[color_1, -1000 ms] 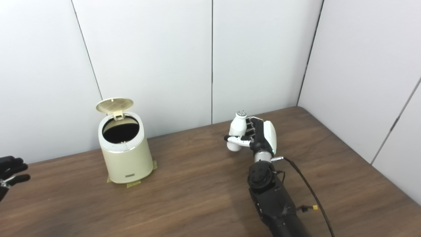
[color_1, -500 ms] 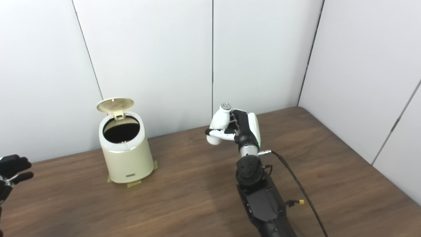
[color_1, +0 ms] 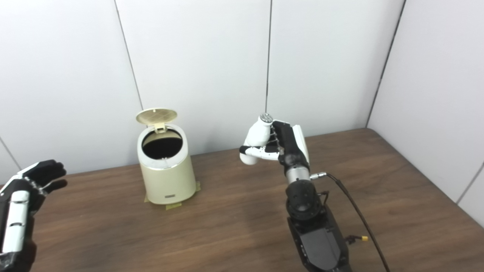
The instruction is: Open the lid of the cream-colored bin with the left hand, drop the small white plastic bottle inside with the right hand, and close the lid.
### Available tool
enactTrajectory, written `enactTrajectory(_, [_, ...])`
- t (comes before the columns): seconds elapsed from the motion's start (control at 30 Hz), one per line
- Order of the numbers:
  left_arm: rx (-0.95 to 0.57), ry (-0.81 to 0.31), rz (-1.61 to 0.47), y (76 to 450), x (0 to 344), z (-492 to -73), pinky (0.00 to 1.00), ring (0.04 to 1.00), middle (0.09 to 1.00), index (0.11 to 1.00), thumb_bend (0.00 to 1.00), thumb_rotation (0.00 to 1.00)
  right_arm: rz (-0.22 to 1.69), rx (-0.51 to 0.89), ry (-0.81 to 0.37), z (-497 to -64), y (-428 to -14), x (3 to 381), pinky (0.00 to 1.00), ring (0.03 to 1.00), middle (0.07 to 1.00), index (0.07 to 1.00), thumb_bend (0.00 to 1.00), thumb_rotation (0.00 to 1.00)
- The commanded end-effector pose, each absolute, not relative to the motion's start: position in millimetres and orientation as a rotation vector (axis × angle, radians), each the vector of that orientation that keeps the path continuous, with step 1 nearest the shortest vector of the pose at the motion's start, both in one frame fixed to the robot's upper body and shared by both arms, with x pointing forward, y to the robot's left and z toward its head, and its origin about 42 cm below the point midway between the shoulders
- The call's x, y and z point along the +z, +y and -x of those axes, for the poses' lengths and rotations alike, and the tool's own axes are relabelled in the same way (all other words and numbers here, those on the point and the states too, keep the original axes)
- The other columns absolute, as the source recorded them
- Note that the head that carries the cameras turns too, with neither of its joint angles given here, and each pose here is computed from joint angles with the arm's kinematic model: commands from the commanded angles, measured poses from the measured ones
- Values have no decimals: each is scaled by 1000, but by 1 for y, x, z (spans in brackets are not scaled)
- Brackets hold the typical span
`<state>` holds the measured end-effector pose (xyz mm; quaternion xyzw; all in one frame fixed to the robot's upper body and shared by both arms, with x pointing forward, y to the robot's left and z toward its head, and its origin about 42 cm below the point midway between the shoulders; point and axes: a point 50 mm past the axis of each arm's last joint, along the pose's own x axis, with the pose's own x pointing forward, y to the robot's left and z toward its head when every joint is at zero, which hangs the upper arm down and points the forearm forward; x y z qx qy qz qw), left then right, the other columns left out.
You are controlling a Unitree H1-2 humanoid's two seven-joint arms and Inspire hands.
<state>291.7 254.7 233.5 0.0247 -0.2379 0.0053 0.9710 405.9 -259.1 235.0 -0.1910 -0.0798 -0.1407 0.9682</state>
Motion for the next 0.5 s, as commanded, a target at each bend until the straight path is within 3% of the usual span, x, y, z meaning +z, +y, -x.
enactTrajectory(0.0, [5, -567, -67, 247, 252, -294, 718, 764, 756, 741, 335, 765, 399, -256, -283, -412, -254, 269, 482, 503, 503, 442, 516, 0])
enactTrajectory(0.27, [29, -547, -101, 239, 249, -295, 705, 758, 757, 745, 390, 739, 401, -197, -312, -416, -234, 287, 448, 483, 507, 444, 518, 0])
enactTrajectory(0.47, [26, -555, -112, 235, 246, -296, 709, 755, 754, 738, 365, 749, 414, -145, -352, -420, -217, 306, 429, 476, 497, 462, 519, 0])
